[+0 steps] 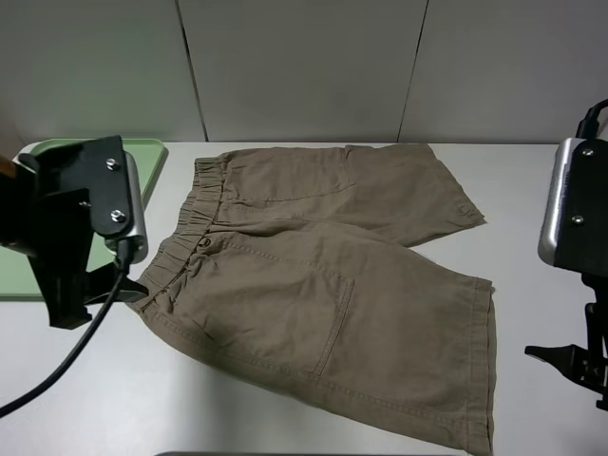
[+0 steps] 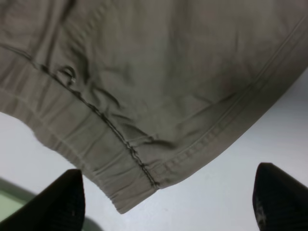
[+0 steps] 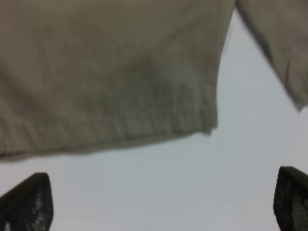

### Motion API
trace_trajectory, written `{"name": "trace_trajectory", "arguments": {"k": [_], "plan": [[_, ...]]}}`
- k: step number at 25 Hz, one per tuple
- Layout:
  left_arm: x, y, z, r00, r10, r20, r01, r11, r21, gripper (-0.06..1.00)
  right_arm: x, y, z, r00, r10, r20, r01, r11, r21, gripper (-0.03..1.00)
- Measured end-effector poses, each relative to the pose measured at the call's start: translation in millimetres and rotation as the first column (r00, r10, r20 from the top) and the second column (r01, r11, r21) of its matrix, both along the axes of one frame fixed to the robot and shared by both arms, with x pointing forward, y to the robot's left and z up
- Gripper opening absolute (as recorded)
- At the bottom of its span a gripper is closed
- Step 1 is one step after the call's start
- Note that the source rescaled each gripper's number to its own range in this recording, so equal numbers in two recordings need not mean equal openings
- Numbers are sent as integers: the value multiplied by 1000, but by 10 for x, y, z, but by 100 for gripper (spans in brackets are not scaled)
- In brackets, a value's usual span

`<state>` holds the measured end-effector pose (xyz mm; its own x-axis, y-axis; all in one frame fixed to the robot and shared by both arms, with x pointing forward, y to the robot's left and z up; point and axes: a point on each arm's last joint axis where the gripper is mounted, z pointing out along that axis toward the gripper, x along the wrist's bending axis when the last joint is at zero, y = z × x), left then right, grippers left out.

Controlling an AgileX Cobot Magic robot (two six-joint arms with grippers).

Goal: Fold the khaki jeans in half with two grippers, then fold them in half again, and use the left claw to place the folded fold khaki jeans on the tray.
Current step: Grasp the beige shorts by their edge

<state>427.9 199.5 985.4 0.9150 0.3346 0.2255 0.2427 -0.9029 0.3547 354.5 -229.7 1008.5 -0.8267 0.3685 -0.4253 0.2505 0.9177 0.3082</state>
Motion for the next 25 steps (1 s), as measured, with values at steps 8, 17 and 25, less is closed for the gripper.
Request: {"name": "trace_trajectory", "arguments": {"k": [8,17,25], "plan": [[220,-59,-415,998,-20,-57,25,995,92,82,111,128,-195,999,46,12,-47,999,26,100],[395,-124,-584,1000,10,24,-12,998,64,91,326,315,-524,993,99,-67,-102,994,-42,100],[468,-124,-689,995,-74,66,65,990,126,91,442,406,-899,974,141,-179,-166,977,-135,100]]}}
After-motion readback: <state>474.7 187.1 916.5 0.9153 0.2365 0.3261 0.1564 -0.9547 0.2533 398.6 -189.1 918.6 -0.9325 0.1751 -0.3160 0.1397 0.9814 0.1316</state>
